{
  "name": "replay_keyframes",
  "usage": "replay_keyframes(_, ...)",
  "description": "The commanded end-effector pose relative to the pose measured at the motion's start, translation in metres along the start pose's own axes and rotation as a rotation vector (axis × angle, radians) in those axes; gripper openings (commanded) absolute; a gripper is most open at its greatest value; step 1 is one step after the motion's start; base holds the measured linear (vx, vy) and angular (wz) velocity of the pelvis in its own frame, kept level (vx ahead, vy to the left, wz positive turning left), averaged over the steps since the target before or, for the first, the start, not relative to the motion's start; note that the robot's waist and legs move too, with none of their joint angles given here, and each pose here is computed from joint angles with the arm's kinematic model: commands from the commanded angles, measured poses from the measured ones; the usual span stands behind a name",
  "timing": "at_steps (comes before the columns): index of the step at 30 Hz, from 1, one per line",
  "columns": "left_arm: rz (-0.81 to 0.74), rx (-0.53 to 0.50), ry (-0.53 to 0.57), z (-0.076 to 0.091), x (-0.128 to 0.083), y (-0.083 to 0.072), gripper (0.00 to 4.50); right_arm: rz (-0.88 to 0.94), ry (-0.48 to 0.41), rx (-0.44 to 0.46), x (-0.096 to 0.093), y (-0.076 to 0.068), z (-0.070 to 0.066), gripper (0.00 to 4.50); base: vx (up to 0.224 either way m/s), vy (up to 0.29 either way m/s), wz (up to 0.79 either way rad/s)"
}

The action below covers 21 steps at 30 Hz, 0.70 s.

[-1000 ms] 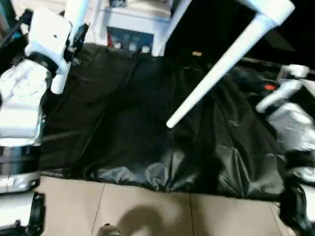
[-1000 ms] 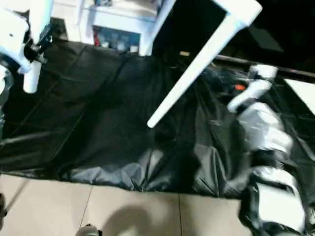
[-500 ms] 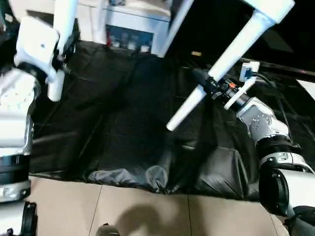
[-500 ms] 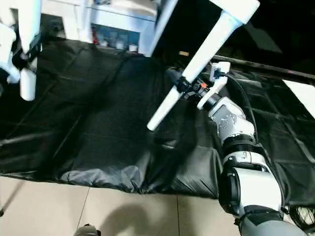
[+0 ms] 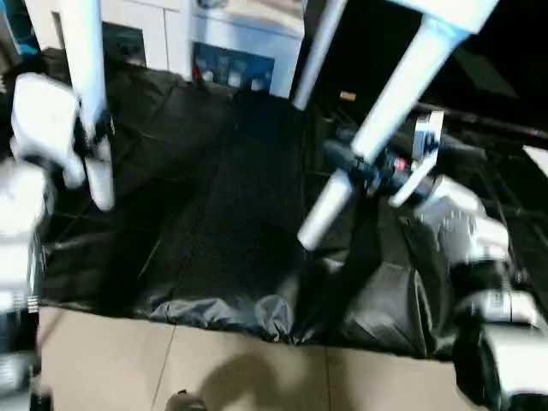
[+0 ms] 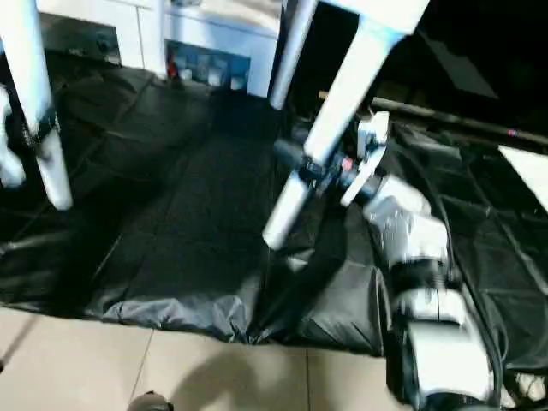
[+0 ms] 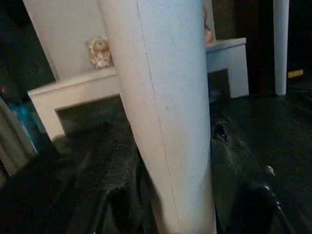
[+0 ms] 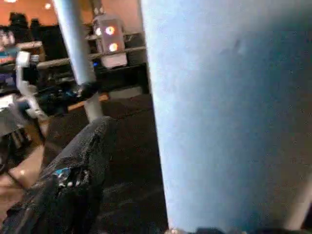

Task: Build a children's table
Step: Flip table

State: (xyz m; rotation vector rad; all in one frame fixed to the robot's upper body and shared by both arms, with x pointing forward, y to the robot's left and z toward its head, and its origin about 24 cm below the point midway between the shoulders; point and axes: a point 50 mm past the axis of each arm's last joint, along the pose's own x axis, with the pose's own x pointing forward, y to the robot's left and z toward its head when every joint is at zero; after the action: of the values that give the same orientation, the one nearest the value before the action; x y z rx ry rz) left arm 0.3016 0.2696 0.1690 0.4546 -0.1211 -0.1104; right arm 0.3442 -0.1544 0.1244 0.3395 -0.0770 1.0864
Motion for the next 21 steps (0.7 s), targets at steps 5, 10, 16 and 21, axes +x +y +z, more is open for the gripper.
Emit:
replay_keyframes(5,-0.168,0.110,0.098,-0.015,-0.009,-0.036,1.68,0.053,0.025,-0.006,0.005,0.017,-0.011,3.77,0.000,0.000,0.00)
replay_keyframes(10,-0.216,0.039,0.162,-0.028,-0.022,-0.037,2.38,-0.123,0.090,-0.086,0.000,0.017,-0.030,3.77,0.000,0.000,0.00)
replay_keyframes(16,-0.154,-0.065,0.148,-0.030,-0.046,-0.035,2.84,-0.231,0.055,-0.131,-0.019,0.020,-0.034,3.77,0.000,0.000,0.00)
replay_keyframes(21,-0.113,-0.162,0.115,-0.033,-0.074,-0.044,3.27,-0.279,0.035,-0.126,-0.038,0.038,-0.038,3.77,0.000,0.000,0.00)
